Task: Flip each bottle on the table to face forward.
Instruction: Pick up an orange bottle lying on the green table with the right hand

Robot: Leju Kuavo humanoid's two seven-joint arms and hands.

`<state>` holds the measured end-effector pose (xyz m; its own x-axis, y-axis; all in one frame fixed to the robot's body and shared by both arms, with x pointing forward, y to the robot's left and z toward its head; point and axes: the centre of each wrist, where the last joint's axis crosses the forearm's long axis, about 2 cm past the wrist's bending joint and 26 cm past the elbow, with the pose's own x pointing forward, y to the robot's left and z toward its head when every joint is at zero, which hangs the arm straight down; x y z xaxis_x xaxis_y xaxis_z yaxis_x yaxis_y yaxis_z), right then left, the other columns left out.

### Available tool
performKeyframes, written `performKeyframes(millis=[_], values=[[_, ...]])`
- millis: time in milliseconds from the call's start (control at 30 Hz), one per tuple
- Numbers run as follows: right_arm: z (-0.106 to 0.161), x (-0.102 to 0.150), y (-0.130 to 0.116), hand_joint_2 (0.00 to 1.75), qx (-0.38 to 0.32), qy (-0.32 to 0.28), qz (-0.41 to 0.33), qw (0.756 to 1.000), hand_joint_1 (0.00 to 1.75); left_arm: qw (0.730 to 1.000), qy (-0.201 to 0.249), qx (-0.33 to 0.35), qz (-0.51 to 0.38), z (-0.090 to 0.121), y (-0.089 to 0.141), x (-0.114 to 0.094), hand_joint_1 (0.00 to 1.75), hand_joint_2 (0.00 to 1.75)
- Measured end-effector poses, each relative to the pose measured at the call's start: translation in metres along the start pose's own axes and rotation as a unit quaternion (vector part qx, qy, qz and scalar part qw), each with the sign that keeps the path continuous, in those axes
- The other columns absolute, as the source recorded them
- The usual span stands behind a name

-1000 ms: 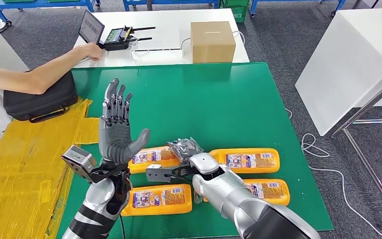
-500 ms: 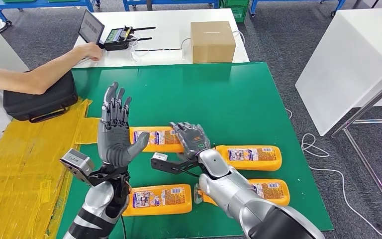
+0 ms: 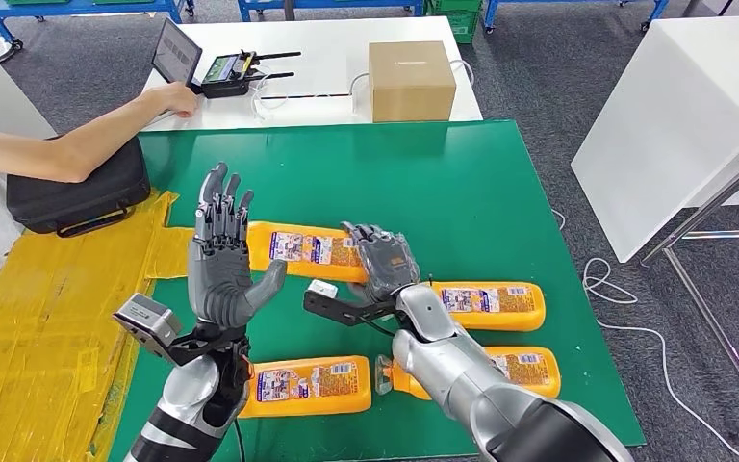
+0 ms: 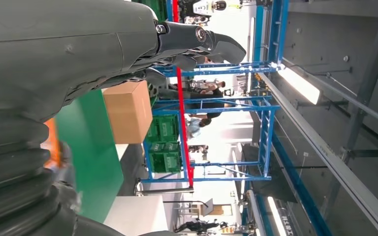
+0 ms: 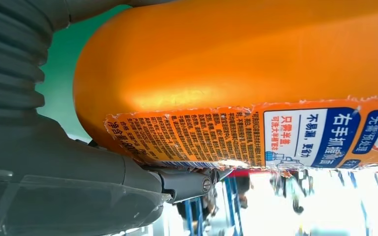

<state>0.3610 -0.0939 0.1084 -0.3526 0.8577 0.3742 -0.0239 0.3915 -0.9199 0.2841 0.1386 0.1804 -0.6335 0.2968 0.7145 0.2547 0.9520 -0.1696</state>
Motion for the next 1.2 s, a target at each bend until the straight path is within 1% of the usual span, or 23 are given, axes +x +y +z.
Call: performKeyframes(millis=[200, 267, 367, 500, 600, 733, 867, 933, 1133, 1200], values=[[-0.002, -0.009, -0.009, 1.75, -0.062, -0.007, -0.063, 0.996, 1.75, 1.000, -0.002, 0.002, -0.011, 0.006, 0.002, 0.003, 0.00, 1.75], [-0.001, -0.014, -0.010, 1.75, -0.078, 0.008, -0.101, 0.992, 1.75, 1.000, -0.003, 0.004, -0.016, 0.009, 0.002, 0.004, 0.00, 1.75], [0.002, -0.026, -0.011, 1.75, -0.101, 0.051, -0.168, 0.979, 1.75, 1.000, -0.010, 0.009, -0.023, 0.014, 0.004, 0.008, 0.00, 1.75], [0.008, -0.045, -0.012, 1.75, -0.123, 0.099, -0.244, 0.957, 1.75, 0.999, -0.043, 0.017, -0.021, 0.015, 0.006, 0.016, 0.00, 1.75], [0.011, -0.055, -0.014, 1.75, -0.133, 0.111, -0.281, 0.944, 1.75, 0.997, -0.073, 0.022, -0.010, 0.014, 0.006, 0.025, 0.00, 1.75], [0.013, -0.063, -0.018, 1.75, -0.147, 0.119, -0.310, 0.932, 1.75, 0.995, -0.098, 0.027, -0.008, 0.010, 0.007, 0.036, 0.00, 1.75], [0.015, -0.065, -0.021, 1.75, -0.159, 0.117, -0.328, 0.924, 1.75, 0.993, -0.116, 0.035, 0.003, 0.006, 0.007, 0.045, 0.00, 1.75], [0.016, -0.065, -0.022, 1.75, -0.163, 0.117, -0.329, 0.923, 1.75, 0.991, -0.126, 0.041, 0.008, 0.003, 0.006, 0.050, 0.00, 1.75], [0.016, -0.065, -0.022, 1.75, -0.164, 0.117, -0.329, 0.922, 1.75, 0.991, -0.129, 0.042, 0.009, 0.002, 0.006, 0.051, 0.00, 1.75], [0.016, -0.065, -0.023, 1.75, -0.166, 0.118, -0.330, 0.922, 1.75, 0.989, -0.138, 0.047, 0.012, -0.001, 0.005, 0.055, 0.00, 1.75]])
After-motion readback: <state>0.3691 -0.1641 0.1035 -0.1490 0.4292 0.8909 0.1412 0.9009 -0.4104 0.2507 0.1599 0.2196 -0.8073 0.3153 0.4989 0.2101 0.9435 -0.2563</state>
